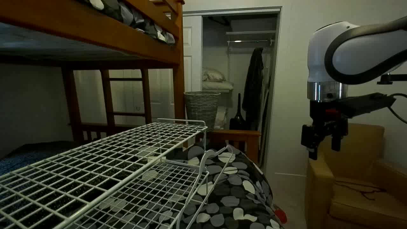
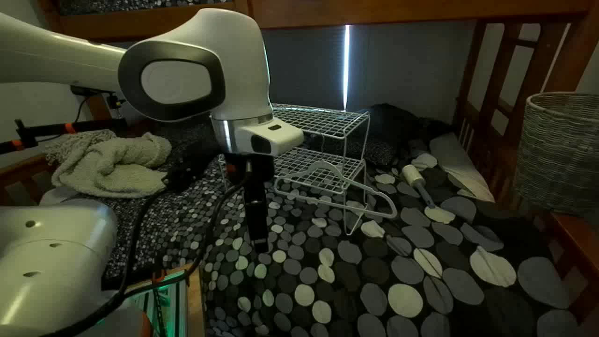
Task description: Hang the white hanger on the bottom shelf of the rack
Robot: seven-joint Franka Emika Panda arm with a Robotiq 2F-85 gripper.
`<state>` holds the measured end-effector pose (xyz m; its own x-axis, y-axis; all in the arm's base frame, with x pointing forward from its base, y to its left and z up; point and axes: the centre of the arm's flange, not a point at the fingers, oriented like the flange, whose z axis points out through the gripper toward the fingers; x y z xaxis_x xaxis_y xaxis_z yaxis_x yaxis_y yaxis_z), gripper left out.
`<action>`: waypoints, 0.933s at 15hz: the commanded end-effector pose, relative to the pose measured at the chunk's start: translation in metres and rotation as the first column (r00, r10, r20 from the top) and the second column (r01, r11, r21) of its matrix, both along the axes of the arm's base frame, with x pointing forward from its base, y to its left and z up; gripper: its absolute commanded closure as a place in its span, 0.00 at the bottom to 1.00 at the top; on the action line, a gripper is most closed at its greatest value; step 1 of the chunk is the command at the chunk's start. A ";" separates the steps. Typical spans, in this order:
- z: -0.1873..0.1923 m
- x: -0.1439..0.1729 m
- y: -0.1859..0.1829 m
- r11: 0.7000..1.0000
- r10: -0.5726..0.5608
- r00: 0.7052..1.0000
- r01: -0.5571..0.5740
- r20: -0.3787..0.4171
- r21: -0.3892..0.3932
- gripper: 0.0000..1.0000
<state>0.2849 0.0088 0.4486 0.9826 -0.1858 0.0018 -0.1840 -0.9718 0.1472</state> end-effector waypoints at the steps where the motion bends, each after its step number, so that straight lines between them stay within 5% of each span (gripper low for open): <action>1: -0.005 -0.001 0.000 1.000 -0.001 1.000 0.001 -0.012 0.000 0.00; 7: -0.014 -0.002 -0.001 1.000 -0.002 0.999 0.002 -0.034 0.000 0.00; 14: -0.031 0.071 -0.007 0.980 -0.194 0.979 0.197 -0.065 0.032 0.00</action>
